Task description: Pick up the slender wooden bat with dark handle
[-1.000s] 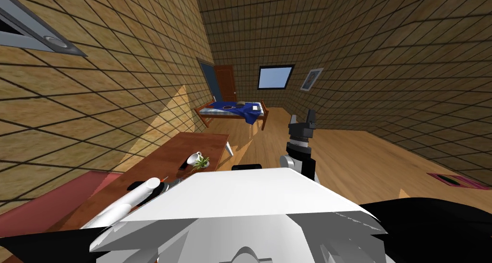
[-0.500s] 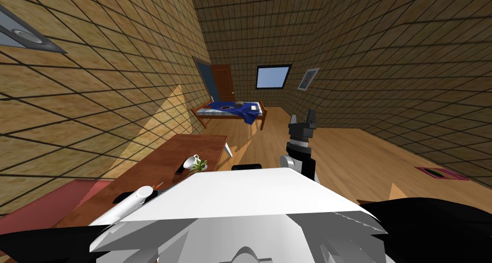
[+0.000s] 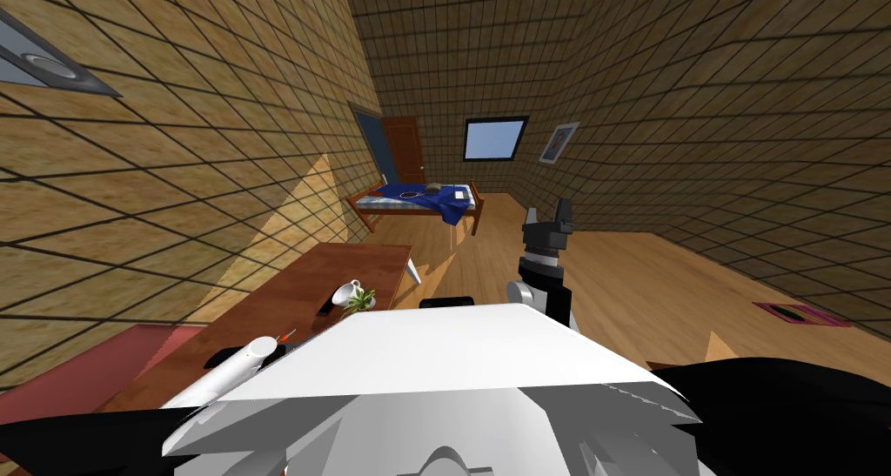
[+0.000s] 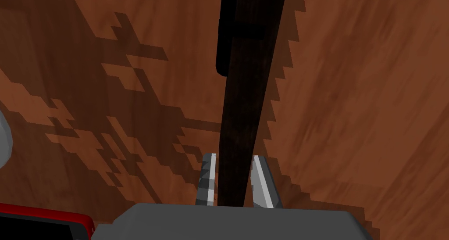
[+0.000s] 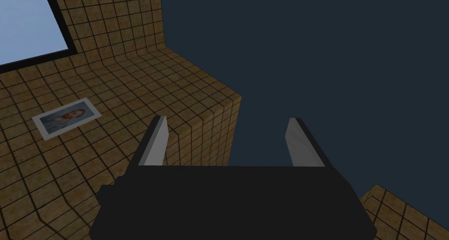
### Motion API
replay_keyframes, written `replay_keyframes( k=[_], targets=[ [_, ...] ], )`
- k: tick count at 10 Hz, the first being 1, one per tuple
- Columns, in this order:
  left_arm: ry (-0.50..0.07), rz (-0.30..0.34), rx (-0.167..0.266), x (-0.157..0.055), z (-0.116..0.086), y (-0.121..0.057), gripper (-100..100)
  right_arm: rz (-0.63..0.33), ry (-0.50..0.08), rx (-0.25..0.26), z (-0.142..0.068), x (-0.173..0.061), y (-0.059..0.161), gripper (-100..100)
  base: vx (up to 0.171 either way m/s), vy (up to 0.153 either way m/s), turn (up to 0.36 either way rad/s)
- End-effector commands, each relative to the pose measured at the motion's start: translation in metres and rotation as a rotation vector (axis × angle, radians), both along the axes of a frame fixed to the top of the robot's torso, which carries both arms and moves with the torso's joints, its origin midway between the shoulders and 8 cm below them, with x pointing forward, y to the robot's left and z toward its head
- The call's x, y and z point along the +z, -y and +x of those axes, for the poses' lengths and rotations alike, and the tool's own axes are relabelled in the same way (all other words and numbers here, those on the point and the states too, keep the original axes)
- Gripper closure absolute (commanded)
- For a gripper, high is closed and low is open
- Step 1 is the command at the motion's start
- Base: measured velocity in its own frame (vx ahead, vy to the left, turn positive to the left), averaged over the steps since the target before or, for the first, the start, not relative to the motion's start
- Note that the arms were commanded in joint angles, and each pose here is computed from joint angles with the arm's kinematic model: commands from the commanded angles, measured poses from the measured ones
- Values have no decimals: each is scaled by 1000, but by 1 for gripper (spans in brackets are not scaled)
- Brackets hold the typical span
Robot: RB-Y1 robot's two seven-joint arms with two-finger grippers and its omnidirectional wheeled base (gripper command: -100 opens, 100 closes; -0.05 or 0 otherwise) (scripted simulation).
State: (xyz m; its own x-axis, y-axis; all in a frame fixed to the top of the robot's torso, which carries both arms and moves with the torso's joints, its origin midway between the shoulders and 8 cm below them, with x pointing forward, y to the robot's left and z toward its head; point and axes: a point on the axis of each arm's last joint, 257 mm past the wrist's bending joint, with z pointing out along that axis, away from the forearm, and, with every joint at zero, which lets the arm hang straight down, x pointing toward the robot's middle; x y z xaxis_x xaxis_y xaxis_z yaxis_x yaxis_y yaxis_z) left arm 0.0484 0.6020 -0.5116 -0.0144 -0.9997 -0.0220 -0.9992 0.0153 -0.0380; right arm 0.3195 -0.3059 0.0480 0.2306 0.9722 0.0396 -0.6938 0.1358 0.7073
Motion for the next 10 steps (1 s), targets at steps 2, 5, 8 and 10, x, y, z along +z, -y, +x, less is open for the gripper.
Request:
replay_keyframes(
  k=[2,5,8,10],
  targets=[
    [6,-6,-27,3,36,4,100,0,0,0,0,0,0,0,-48,-3,146],
    [9,-7,-56,10,73,8,100,0,0,0,0,0,0,0,-65,9,99],
    [0,-7,-79,15,94,12,100,0,0,0,0,0,0,0,-46,6,88],
    [-3,0,-95,21,115,14,100,0,0,0,0,0,0,0,-39,2,86]
  ],
)
